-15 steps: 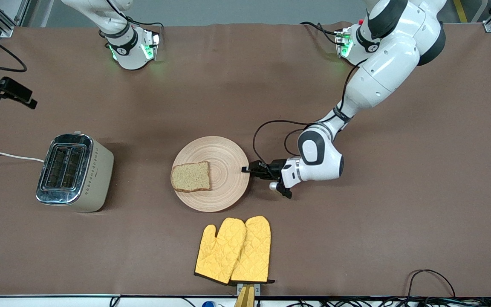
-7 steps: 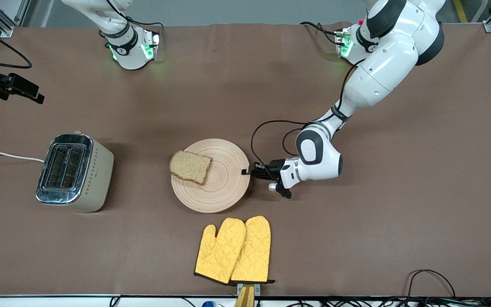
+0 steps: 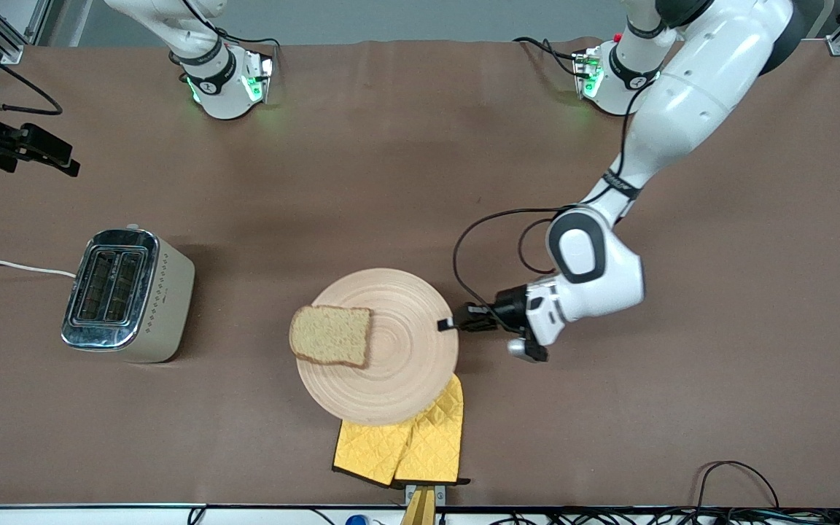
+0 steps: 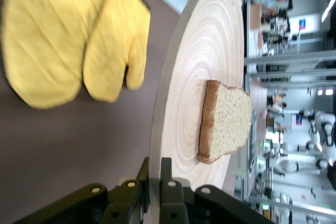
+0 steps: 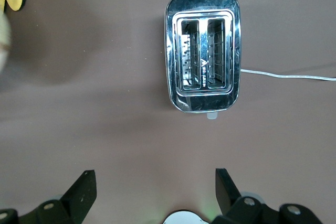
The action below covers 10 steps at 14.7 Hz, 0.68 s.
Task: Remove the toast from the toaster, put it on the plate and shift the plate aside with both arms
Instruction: 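Slide the wooden plate with the left gripper away from the toaster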
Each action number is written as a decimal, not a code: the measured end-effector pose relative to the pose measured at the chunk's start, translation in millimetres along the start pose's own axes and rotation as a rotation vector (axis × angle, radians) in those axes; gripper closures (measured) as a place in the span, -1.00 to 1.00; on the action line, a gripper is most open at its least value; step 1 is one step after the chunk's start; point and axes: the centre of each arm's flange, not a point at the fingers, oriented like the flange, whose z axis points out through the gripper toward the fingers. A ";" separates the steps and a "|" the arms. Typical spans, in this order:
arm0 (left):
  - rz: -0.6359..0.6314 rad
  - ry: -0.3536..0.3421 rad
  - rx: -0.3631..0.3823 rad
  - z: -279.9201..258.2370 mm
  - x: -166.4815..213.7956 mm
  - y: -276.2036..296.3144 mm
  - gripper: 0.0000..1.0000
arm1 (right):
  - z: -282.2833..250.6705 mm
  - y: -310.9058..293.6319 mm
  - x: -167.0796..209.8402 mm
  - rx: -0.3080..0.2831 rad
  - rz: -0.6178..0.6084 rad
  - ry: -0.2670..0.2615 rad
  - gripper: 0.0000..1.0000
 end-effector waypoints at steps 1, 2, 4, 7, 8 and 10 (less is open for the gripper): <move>0.004 0.028 0.006 -22.7 13.5 -2.2 0.81 | 0.0 0.0 0.0 0.000 -0.001 0.000 -1.00; 0.011 0.043 0.014 -44.1 25.6 -8.1 0.81 | 0.0 -0.2 0.0 0.000 -0.001 0.000 -1.00; 0.024 0.040 0.024 -84.9 46.1 -25.1 0.81 | 0.0 -1.7 -0.2 -0.001 -0.004 0.000 -1.00; 0.046 -0.033 0.042 -165.5 71.6 -68.3 0.81 | 0.2 -8.2 -0.9 -0.002 -0.017 -0.002 -1.00; 0.048 -0.061 0.055 -197.2 76.9 -86.7 0.81 | 0.2 -9.7 -1.1 -0.002 -0.019 -0.002 -1.00; 0.051 -0.105 0.066 -262.7 80.3 -126.1 0.81 | 0.3 -10.8 -1.3 -0.002 -0.021 -0.002 -1.00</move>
